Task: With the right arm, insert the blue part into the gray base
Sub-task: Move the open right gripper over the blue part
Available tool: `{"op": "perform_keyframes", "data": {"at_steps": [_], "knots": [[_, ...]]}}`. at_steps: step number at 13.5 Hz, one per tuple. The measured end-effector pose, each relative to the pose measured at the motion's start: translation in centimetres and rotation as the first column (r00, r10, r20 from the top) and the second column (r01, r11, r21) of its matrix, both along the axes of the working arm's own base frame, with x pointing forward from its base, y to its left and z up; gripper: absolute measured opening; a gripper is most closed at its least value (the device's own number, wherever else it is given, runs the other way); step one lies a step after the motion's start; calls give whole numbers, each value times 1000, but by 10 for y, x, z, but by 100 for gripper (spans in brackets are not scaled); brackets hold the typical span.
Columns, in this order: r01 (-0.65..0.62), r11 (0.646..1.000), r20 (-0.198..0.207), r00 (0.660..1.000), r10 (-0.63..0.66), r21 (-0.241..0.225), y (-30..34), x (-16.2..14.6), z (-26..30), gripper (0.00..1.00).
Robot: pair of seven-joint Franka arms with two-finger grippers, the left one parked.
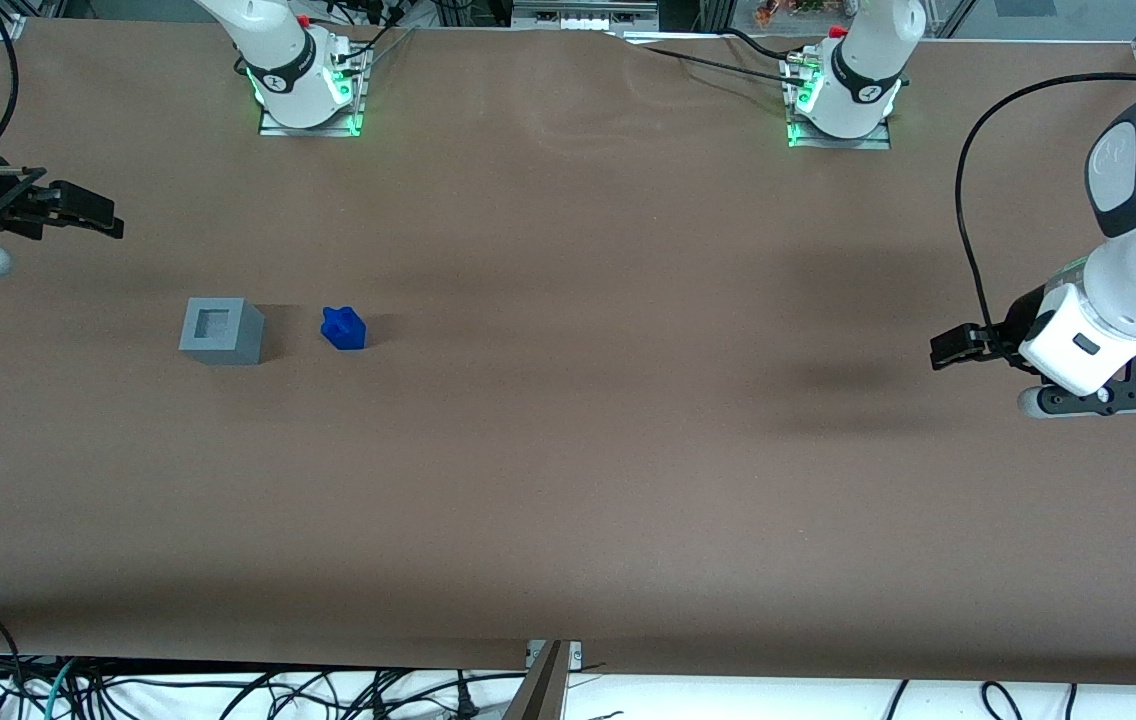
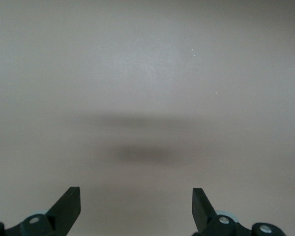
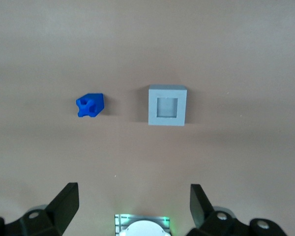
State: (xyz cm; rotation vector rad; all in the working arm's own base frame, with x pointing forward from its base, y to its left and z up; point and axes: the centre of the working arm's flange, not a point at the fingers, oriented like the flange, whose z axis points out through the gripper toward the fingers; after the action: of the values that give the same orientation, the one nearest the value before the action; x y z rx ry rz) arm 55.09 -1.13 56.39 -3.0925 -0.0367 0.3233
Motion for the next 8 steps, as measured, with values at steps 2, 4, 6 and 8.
{"op": "perform_keyframes", "data": {"at_steps": [2, 4, 6, 8], "knots": [[-27, 1000, -53, 998, 27, 2, 16, 9, -27, 100], [-66, 998, -52, 996, 65, -2, 44, 24, -58, 99], [-61, 998, -3, 998, 61, -16, 75, 35, -92, 99], [-11, 999, 5, 1000, 11, -38, 106, 28, -123, 99]]}}
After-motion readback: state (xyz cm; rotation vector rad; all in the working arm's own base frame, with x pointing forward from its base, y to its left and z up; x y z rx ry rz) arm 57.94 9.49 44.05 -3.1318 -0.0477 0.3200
